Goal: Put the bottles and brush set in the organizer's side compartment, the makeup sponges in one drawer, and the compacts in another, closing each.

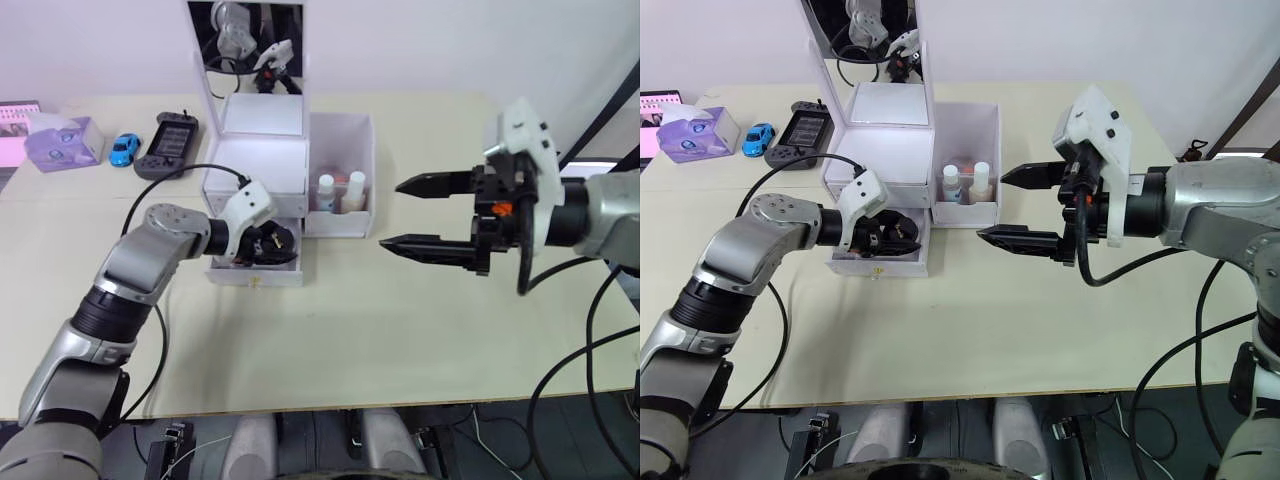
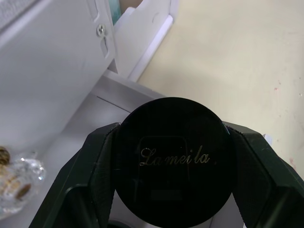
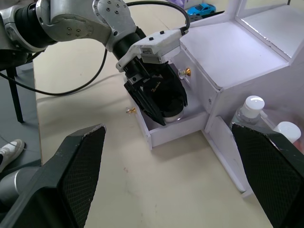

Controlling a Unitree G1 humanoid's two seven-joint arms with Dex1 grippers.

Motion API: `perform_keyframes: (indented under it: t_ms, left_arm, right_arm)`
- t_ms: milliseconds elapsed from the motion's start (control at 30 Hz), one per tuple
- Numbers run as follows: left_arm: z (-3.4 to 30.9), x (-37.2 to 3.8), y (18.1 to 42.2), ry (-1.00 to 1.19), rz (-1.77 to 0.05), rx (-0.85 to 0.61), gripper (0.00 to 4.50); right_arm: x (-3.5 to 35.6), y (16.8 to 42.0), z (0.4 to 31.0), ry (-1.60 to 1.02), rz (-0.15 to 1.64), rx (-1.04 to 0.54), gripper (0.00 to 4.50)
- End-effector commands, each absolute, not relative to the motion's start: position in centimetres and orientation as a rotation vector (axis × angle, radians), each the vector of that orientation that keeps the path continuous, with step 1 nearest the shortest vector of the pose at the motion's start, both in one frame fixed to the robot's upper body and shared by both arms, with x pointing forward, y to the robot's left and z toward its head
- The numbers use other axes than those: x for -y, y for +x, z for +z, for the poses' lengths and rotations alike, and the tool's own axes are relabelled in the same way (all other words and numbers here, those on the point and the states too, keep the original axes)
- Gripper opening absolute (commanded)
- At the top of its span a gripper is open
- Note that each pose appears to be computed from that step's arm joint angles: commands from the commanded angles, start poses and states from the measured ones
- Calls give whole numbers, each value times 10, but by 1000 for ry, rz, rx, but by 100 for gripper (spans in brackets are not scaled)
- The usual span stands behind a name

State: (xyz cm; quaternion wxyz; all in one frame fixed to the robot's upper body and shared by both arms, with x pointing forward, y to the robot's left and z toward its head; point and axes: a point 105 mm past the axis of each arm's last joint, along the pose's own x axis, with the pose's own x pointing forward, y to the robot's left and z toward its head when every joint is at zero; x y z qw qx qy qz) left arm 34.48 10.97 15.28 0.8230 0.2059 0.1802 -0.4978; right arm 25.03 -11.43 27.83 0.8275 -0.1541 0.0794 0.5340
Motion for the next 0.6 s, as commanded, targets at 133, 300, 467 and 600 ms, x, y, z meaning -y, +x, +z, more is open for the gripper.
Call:
perform_keyframes:
  t_ms: [133, 300, 467, 600]
  left_arm:
    - [167, -116, 340, 482, -1072, -363, 447]
    - [172, -117, 339, 469, -1066, -356, 447]
    - [186, -119, 322, 435, -1140, -335, 447]
    - [199, -138, 300, 393, -1183, -317, 447]
  right_arm:
    - [117, 250, 290, -358, 1115, -117, 450]
    - [117, 250, 290, -358, 1124, -113, 450]
    - [119, 250, 290, -353, 1143, -116, 450]
    - [120, 251, 288, -345, 1177, -131, 450]
